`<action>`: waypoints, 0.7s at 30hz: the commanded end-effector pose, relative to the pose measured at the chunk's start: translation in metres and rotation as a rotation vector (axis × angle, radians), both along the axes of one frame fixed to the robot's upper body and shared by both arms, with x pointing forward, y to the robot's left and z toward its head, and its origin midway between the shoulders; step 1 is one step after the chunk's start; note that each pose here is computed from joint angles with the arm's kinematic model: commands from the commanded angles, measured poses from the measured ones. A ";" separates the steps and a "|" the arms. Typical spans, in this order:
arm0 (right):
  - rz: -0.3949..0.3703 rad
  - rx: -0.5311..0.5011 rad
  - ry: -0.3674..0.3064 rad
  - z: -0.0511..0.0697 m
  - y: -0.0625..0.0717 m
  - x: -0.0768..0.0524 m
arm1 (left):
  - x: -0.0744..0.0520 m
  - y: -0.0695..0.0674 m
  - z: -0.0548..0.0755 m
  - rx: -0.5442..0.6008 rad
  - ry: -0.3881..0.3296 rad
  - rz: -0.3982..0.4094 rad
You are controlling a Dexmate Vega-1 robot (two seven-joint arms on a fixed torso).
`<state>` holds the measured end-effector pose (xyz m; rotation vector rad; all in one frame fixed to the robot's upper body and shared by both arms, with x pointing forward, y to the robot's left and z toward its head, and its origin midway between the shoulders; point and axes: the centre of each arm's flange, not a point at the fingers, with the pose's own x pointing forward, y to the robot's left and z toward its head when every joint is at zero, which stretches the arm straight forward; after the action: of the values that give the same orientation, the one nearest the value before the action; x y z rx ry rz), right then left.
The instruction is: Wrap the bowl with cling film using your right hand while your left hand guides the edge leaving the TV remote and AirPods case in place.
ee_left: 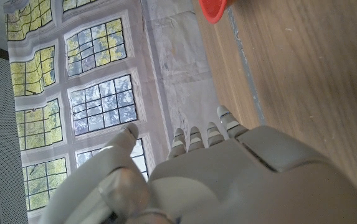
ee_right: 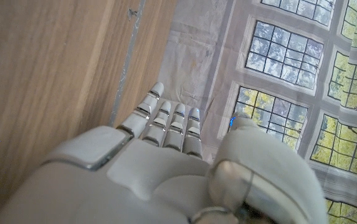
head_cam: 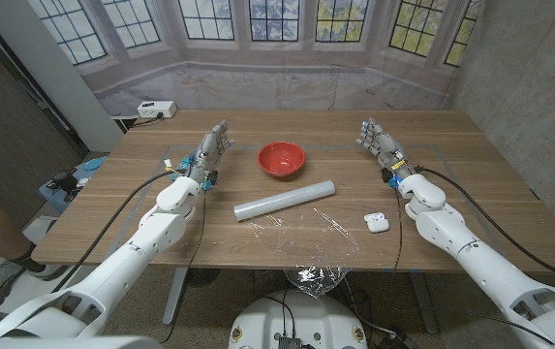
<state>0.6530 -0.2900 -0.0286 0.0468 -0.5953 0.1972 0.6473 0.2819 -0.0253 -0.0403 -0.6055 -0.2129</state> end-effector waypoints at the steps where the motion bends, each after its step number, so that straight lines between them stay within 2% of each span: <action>1: -0.013 -0.018 -0.001 0.000 0.003 0.000 | -0.005 -0.001 0.000 0.005 0.003 0.040; 12: -0.054 -0.098 -0.020 0.010 0.004 -0.012 | -0.004 -0.004 -0.002 0.012 0.013 0.036; 21: -0.099 -0.190 -0.056 0.019 0.014 -0.026 | 0.001 -0.005 -0.004 0.014 0.017 0.032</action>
<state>0.6413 -0.2853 -0.0188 -0.0695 -0.6073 0.1704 0.6441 0.2784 -0.0276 -0.0200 -0.5927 -0.1828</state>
